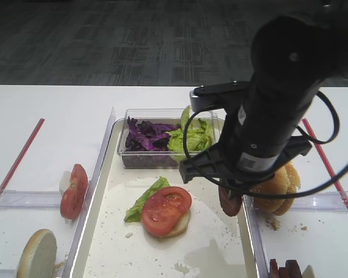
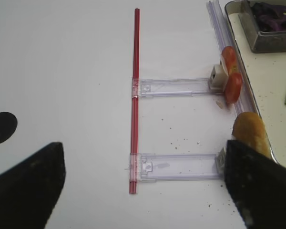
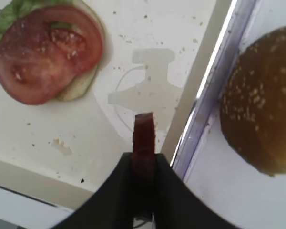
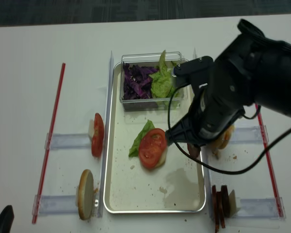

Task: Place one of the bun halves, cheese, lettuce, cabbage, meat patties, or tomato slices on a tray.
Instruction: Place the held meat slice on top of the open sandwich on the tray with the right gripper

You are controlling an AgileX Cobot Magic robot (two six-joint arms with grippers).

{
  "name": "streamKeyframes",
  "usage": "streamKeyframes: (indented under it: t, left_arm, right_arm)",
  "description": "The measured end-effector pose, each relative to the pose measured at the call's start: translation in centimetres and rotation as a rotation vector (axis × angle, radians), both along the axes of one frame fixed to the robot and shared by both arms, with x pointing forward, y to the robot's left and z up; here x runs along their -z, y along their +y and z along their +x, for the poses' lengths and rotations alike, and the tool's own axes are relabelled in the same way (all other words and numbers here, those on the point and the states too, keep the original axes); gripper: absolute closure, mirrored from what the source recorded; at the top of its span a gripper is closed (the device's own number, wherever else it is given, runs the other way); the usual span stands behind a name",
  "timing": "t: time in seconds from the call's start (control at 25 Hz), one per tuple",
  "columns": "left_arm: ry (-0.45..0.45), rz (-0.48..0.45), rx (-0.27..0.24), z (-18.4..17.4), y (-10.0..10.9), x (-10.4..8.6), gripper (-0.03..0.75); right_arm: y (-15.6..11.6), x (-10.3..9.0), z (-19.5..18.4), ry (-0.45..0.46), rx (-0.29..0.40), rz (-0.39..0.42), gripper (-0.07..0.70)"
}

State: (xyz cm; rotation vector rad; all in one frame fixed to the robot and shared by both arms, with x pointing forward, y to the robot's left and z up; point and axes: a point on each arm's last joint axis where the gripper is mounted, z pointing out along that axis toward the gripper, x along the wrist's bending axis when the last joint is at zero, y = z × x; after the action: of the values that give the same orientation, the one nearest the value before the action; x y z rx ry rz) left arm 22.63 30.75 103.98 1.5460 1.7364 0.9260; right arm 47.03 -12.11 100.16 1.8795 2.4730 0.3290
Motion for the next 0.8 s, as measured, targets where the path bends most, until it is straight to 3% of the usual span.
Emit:
streamKeyframes:
  t: [0.36, 0.8]
  left_arm:
    - [0.0, 0.0, 0.0, 0.0, 0.0, 0.0, 0.097]
    - [0.0, 0.0, 0.0, 0.0, 0.0, 0.0, 0.097]
  right_arm:
    - [0.3, 1.4, 5.1, 0.037, 0.006, -0.004, 0.515]
    - [0.3, 2.2, 6.6, 0.061, -0.006, -0.007, 0.515]
